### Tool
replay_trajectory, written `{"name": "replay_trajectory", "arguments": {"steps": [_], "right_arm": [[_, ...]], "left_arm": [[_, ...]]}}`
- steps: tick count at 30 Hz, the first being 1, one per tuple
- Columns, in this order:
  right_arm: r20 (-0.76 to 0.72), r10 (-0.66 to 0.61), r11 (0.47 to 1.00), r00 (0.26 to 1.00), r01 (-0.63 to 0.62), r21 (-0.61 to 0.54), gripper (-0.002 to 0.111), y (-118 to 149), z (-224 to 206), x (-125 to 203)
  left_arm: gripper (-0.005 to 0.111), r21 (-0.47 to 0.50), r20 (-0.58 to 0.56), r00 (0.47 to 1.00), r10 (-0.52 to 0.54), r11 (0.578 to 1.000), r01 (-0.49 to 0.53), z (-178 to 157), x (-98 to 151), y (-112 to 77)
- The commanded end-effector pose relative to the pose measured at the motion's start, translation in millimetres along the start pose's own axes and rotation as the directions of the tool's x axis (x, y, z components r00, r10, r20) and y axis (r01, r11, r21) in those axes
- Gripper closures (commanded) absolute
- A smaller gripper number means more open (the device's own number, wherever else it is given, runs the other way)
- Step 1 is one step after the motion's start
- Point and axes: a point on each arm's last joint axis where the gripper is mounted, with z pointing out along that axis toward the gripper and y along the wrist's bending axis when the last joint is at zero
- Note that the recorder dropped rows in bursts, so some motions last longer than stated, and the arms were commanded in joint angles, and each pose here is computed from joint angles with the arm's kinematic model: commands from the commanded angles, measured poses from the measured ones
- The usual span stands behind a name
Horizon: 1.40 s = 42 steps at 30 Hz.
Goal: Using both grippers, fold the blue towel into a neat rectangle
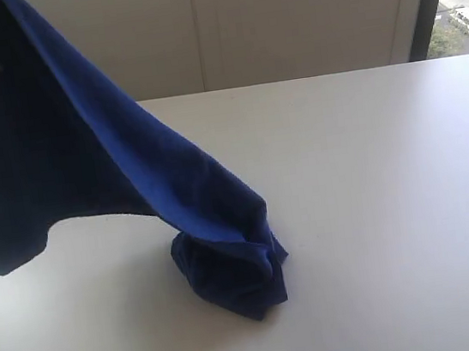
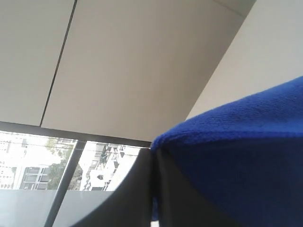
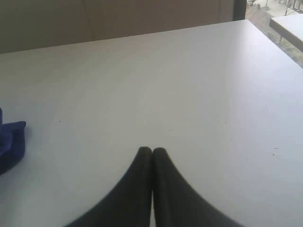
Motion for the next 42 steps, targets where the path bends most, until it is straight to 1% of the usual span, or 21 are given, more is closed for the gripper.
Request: {"name": "replay_trajectory", "arguments": {"steps": [1, 5, 7, 9, 10, 11, 13, 15, 16, 17, 20, 22, 24, 26, 28, 31, 33, 36, 39, 40, 42], "right_arm": [[0.013, 0.004, 1.0, 1.0, -0.004, -0.005, 0.108, 0.2, 0.1, 0.1], [0.022, 0.004, 1.0, 1.0, -0.004, -0.007, 0.108, 0.3, 0.1, -0.7], [0.076, 0.015, 1.0, 0.997, -0.013, -0.021, 0.108, 1.5, -0.2, -5.7], [0.179, 0.13, 0.99, 0.975, -0.118, -0.075, 0.108, 4.4, -1.6, -15.7], [0.229, 0.251, 0.966, 0.941, -0.227, -0.126, 0.108, 5.7, -3.1, -21.7], [0.268, 0.401, 0.913, 0.876, -0.36, -0.191, 0.108, 6.1, -5.0, -28.0], [0.303, 0.683, 0.729, 0.665, -0.594, -0.338, 0.108, 3.8, -9.8, -39.8], [0.311, 0.819, 0.574, 0.482, -0.682, -0.453, 0.108, 0.3, -14.8, -48.7], [0.325, 0.849, 0.529, 0.417, -0.684, -0.503, 0.108, -1.4, -18.0, -53.2], [0.355, 0.852, 0.523, 0.385, -0.662, -0.537, 0.108, -2.9, -21.2, -57.2], [0.432, 0.824, 0.563, 0.365, -0.603, -0.565, 0.108, -5.2, -26.9, -63.3], [0.448, 0.8, 0.6, 0.4, -0.578, -0.554, 0.108, -3.6, -27.0, -63.5], [0.479, 0.704, 0.71, 0.525, -0.505, -0.491, 0.108, 1.1, -24.6, -61.1], [0.473, 0.55, 0.83, 0.688, -0.39, -0.399, 0.108, 8.1, -20.3, -56.3], [0.405, 0.442, 0.89, 0.8, -0.337, -0.306, 0.108, 11.7, -12.6, -57.1], [0.286, 0.277, 0.953, 0.917, -0.226, -0.199, 0.108, 15.5, 3.7, -61.3], [0.245, 0.198, 0.966, 0.949, -0.146, -0.214, 0.108, 22.2, 13.2, -68.8], [0.141, 0.114, 0.951, 0.983, -0.067, -0.303, 0.108, 40.7, 35.4, -81.9], [-0.046, -0.05, 0.933, 0.998, 0.03, -0.358, 0.108, 64.1, 72.6, -88.1], [-0.101, -0.153, 0.914, 0.983, 0.101, -0.393, 0.108, 73.8, 87.0, -85.5], [-0.197, -0.281, 0.854, 0.939, 0.151, -0.498, 0.108, 93.2, 114.2, -78.8]], "left_arm": [[0.107, -0.03, -0.028, 0.999, -0.026, 0.999, 0.025, -7.6, 8.5, 9.9], [0.107, -0.028, -0.058, 0.998, 0.004, 1.0, -0.005, -8.7, 12.2, 10.8], [0.107, -0.031, -0.054, 0.999, -0.003, 1.0, 0.001, -10.3, 13.6, 12.5], [0.107, -0.033, -0.054, 0.999, -0.002, 0.999, 0.0, -10.3, 13.6, 12.7], [0.107, -0.033, -0.054, 0.999, -0.002, 0.999, 0.0, -10.3, 13.6, 12.7], [0.107, -0.033, -0.054, 0.999, -0.002, 0.999, 0.0, -10.3, 13.6, 12.7], [0.107, -0.033, -0.049, 0.999, -0.002, 0.999, 0.0, -10.3, 13.0, 12.7], [0.107, -0.029, -0.037, 0.999, -0.003, 1.0, 0.002, -10.2, 12.0, 12.3], [0.107, -0.029, -0.034, 0.999, -0.005, 1.0, 0.004, -10.2, 11.8, 12.3], [0.107, -0.029, -0.03, 1.0, -0.005, 1.0, 0.004, -10.2, 11.3, 12.3], [0.107, -0.027, -0.022, 1.0, -0.005, 1.0, 0.004, -10.2, 10.6, 12.2], [0.107, -0.027, -0.015, 1.0, -0.005, 1.0, 0.004, -10.2, 10.0, 12.2], [0.107, -0.027, -0.013, 1.0, -0.005, 1.0, 0.004, -10.2, 9.8, 12.2], [0.107, -0.027, -0.007, 1.0, -0.005, 1.0, 0.004, -10.2, 9.2, 12.2], [0.107, -0.024, 0.002, 1.0, -0.006, 1.0, 0.006, -10.1, 8.5, 11.9], [0.107, -0.024, 0.008, 1.0, -0.005, 1.0, 0.006, -10.1, 7.9, 11.9], [0.107, -0.021, 0.014, 1.0, -0.006, 1.0, 0.007, -10.1, 7.3, 11.6], [0.107, -0.017, 0.016, 1.0, -0.01, 1.0, 0.01, -10.1, 7.1, 11.3], [0.107, -0.017, 0.016, 1.0, -0.01, 1.0, 0.01, -10.1, 7.1, 11.3], [0.107, -0.017, 0.016, 1.0, -0.01, 1.0, 0.01, -10.1, 7.1, 11.3], [0.107, -0.017, 0.016, 1.0, -0.01, 1.0, 0.01, -10.1, 7.1, 11.3]]}}
